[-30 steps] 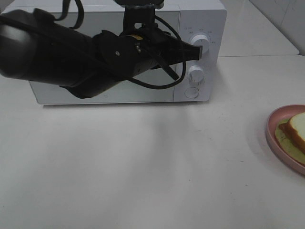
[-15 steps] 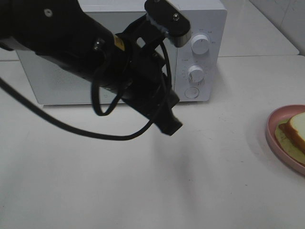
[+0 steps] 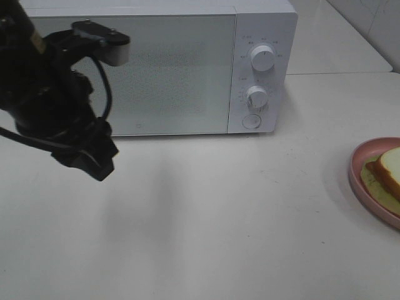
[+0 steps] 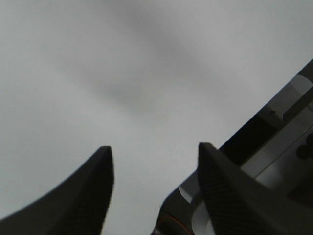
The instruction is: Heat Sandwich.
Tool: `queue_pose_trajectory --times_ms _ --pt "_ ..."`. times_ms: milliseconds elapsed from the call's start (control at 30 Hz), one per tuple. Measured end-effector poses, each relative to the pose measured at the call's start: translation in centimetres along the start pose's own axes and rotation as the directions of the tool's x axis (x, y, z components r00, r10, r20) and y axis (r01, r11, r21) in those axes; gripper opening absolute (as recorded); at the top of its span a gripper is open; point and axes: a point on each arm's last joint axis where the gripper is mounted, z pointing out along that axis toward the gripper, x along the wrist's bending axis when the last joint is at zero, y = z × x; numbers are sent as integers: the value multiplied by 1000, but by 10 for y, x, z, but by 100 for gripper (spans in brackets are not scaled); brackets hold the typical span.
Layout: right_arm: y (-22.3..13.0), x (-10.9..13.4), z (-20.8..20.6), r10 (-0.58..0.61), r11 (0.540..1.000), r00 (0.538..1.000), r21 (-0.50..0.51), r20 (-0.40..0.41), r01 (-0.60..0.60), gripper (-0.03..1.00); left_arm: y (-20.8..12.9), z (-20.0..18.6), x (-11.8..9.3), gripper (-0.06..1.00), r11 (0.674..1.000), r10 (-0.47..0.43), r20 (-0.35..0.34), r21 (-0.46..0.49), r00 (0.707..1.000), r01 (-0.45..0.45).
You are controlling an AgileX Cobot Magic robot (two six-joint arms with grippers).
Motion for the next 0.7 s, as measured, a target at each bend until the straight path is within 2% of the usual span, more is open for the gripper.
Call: queue_pose_trajectory --times_ms 33,67,133,167,200,300,333,367,467,500,533,600,633,667,700 --pt "0 0 0 0 1000 1000 0 0 0 59 0 0 0 48 1000 0 0 0 1000 0" --pt "0 0 0 0 1000 1000 0 0 0 59 -8 -5 12 59 996 -75 -10 44 997 76" --pt "0 0 0 0 1000 1000 0 0 0 59 -16 -12 26 68 987 -148 -22 67 989 149" --pt "0 0 0 0 1000 1000 0 0 0 59 -16 -12 26 68 987 -148 -22 67 989 149" --pt "0 0 0 0 1000 1000 0 0 0 59 -24 -20 39 74 975 -208 -34 72 978 210" --pt "0 0 0 0 1000 1000 0 0 0 59 -39 -32 62 75 949 -303 -56 78 951 307" --pt "0 0 0 0 1000 1000 0 0 0 59 -39 -32 62 75 949 -303 -56 78 951 307" --pt "0 0 0 0 1000 1000 0 0 0 59 -54 -38 77 76 922 -374 -74 78 925 379" --pt "0 0 0 0 1000 1000 0 0 0 59 -79 -49 92 76 880 -464 -100 61 880 471" --pt "0 0 0 0 1000 1000 0 0 0 59 -79 -49 92 76 880 -464 -100 61 880 471" --pt "0 0 0 0 1000 1000 0 0 0 59 -98 -57 95 76 853 -514 -114 37 850 521" --pt "0 0 0 0 1000 1000 0 0 0 59 -119 -62 94 76 822 -562 -126 20 817 569" --pt "0 0 0 0 1000 1000 0 0 0 59 -138 -68 89 76 795 -602 -137 -10 787 606" --pt "0 0 0 0 1000 1000 0 0 0 59 -138 -68 89 76 795 -602 -137 -10 787 606" --pt "0 0 0 0 1000 1000 0 0 0 59 -148 -70 85 76 778 -625 -142 -29 768 627"
